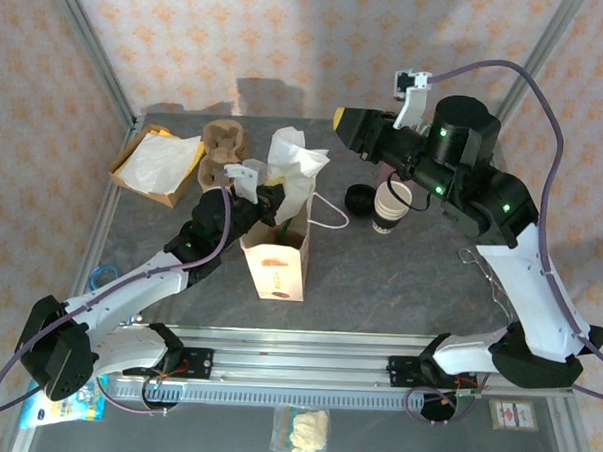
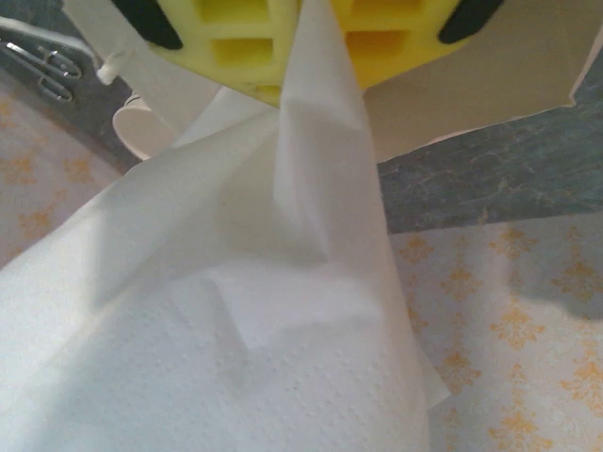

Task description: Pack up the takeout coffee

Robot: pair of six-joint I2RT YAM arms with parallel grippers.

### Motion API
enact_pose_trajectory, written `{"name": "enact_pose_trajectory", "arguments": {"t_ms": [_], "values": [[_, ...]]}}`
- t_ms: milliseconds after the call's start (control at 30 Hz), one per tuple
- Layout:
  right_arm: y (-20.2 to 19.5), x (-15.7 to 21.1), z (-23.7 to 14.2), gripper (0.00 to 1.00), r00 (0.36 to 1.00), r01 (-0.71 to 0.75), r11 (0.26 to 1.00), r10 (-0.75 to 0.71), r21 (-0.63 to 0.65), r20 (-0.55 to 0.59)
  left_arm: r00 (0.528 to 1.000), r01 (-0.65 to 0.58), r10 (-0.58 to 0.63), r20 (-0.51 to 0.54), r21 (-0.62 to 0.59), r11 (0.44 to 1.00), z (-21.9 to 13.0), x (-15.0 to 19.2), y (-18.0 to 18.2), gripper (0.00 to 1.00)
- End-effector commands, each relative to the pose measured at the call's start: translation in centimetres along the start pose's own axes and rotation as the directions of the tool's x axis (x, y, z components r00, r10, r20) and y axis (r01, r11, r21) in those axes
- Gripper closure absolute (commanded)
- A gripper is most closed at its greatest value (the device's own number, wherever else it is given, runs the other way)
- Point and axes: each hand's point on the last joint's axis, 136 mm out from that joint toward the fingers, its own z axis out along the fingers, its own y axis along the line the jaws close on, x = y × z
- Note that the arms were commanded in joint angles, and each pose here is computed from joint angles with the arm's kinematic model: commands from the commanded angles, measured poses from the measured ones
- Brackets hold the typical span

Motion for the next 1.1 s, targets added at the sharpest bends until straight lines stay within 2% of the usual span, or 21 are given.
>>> {"name": "enact_pose_trajectory", "arguments": {"t_ms": [0,67,167,233,367,500,700,800,900,1000,1067], "values": [[0.1,-0.9,-0.2,0.62,0.999,0.013,1.0,-0.013,-0.003,0.045,0.999,-0.023,0.022,-0.048,-0.002,1.0,0.4,0.0,0.0,0.84],[0.1,-0.9,-0.3,0.62,0.999,0.014,1.0,-0.014,-0.003,0.048,0.998,-0.025,0.024,-0.057,-0.009,1.0,0.3,0.0,0.1,0.81],[0.1,-1.0,-0.8,0.62,0.998,0.015,1.0,-0.015,-0.006,0.058,0.998,-0.032,0.03,-0.061,-0.029,0.999,0.0,-0.3,0.4,0.66],[0.2,-1.1,-1.1,0.62,0.998,0.016,1.0,-0.016,-0.009,0.065,0.997,-0.04,0.037,-0.066,-0.04,0.998,-0.1,-0.4,0.5,0.51],[0.2,-1.0,-1.3,0.62,0.997,0.013,1.0,-0.012,-0.014,0.07,0.995,-0.064,0.06,-0.083,-0.049,0.997,-0.4,-1.1,0.4,0.37],[0.1,-0.9,-1.3,0.62,0.997,0.007,1.0,-0.006,-0.018,0.073,0.993,-0.082,0.077,-0.088,-0.054,0.995,-0.7,-2.0,0.3,0.31],[0.2,-1.0,-1.4,0.62,0.997,0.007,1.0,-0.005,-0.024,0.077,0.991,-0.093,0.087,-0.099,-0.061,0.994,-1.2,-2.8,0.2,0.31],[0.3,-1.1,-1.6,0.62,0.997,0.008,1.0,-0.006,-0.026,0.082,0.996,-0.081,0.078,-0.049,-0.044,0.996,-1.7,-5.4,-0.6,0.3],[0.1,-1.6,-1.9,0.61,0.995,0.008,1.0,-0.007,-0.009,0.101,0.995,-0.085,0.086,0.041,-0.035,0.996,-2.8,-10.3,-1.7,0.23],[-1.3,-1.8,-1.6,0.61,0.992,-0.04,0.997,0.032,0.064,0.126,0.986,-0.125,0.133,0.105,-0.079,0.989,-4.4,-15.8,-2.3,0.12],[-3.0,-1.0,-0.7,0.61,0.991,-0.086,0.988,0.071,0.13,0.116,0.979,-0.156,0.172,0.112,-0.137,0.978,-5.8,-19.1,-2.2,0.03]]}}
